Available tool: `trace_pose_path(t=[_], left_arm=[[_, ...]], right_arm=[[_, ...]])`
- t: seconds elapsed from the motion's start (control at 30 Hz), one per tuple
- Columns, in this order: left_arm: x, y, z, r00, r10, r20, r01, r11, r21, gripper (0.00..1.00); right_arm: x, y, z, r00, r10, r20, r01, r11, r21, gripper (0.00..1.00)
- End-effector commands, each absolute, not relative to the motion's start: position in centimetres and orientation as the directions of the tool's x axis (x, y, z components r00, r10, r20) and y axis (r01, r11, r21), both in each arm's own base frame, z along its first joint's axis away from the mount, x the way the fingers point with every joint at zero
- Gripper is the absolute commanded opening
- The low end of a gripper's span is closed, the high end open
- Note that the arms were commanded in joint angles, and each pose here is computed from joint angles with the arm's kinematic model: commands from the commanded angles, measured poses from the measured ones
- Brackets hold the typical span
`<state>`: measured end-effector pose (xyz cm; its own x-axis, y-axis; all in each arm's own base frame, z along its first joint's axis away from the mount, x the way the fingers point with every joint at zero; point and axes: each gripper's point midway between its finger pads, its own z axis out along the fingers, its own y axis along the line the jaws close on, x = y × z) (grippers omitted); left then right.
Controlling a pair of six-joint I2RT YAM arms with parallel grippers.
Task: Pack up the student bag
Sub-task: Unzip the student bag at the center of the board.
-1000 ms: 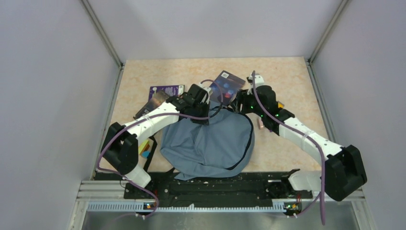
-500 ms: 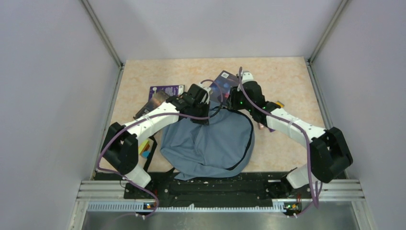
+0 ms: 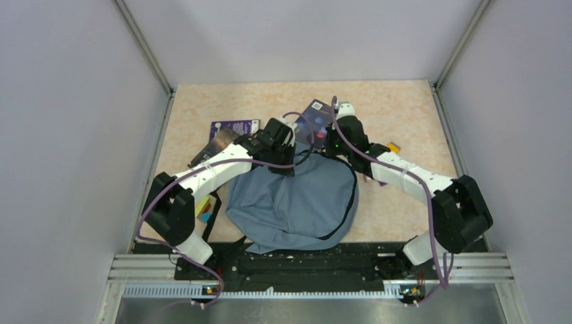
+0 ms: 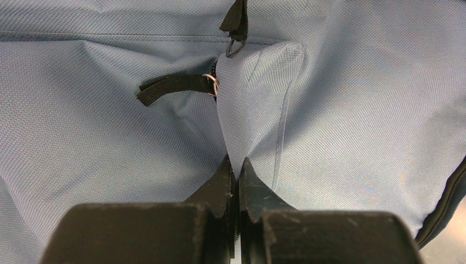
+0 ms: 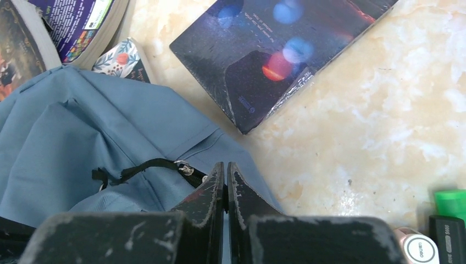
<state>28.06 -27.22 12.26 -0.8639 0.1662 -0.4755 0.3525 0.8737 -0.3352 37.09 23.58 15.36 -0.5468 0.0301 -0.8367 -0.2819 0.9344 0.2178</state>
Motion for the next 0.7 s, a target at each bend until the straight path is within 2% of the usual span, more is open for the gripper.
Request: trace_pose_path(t=[0.0,0.67], left_arm=[[29.2,-26.6,13.7,-0.839,0.142,-0.525,0.349,0.88,-0.321,0.0],[29.6,-26.0,13.4,-0.834,0.141,-0.533,0.338,0.895,-0.291,0.0]], right_arm=[[37.4,23.0,17.0,-0.485,0.026,-0.874,-0.251,0.953,0.168,0.0],[34.7,18.9,15.4,-0.483,0.032,-0.875,-0.144,0.983,0.115,0.0]])
